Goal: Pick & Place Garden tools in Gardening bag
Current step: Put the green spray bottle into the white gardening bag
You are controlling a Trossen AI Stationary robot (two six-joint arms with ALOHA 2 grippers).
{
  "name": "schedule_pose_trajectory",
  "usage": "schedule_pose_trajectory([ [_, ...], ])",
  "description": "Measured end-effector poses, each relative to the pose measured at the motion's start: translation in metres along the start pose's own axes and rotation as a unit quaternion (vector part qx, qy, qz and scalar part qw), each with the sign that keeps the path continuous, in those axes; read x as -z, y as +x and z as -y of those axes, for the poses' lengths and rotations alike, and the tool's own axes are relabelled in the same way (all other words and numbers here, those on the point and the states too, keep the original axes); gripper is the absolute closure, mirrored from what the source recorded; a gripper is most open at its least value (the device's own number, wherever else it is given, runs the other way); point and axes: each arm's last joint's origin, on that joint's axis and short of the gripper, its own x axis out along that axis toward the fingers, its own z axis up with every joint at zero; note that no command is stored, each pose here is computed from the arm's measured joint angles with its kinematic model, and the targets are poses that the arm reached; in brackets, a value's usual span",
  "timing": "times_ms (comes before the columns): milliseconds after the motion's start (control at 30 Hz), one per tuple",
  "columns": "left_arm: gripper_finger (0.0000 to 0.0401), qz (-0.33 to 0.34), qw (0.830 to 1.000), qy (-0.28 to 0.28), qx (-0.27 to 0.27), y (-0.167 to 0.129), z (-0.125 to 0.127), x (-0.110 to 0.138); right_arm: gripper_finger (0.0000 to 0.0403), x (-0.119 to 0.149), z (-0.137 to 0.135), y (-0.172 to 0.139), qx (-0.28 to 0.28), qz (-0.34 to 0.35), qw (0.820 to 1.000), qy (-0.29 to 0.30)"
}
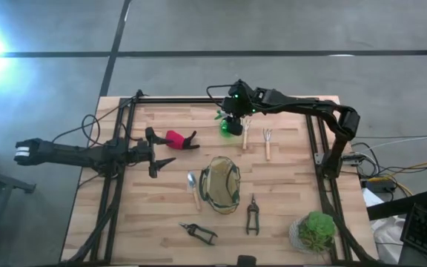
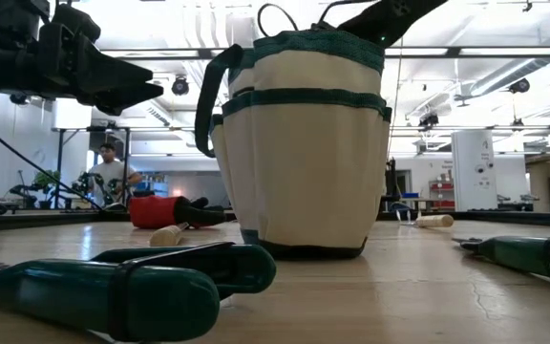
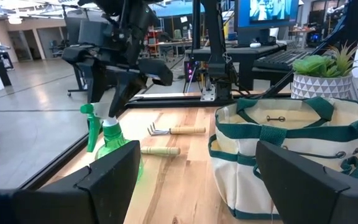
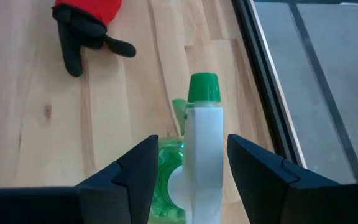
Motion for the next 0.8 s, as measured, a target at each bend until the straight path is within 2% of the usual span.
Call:
schedule_pose_trajectory([
  [267, 0.008, 0.0, 1.0, 0.0, 0.0, 0.0, 0.0, 0.0, 0.0231, 0.001, 0.0016, 0.006, 0.005, -0.001, 1.0, 0.002],
  [400, 0.008, 0.0, 1.0, 0.0, 0.0, 0.0, 0.0001, 0.0, 0.0263, 0.0013, 0.0014, 0.0062, 0.004, -0.003, 1.0, 0.001],
  [667, 0.008, 0.0, 1.0, 0.0, 0.0, 0.0, 0.0, 0.0, 0.0361, 0.0009, 0.0014, 0.0055, 0.003, -0.001, 1.0, -0.001],
  [800, 0.008, 0.0, 1.0, 0.0, 0.0, 0.0, 0.0, 0.0, 0.0362, 0.0009, 0.0013, 0.0055, 0.001, -0.001, 1.0, 0.0],
])
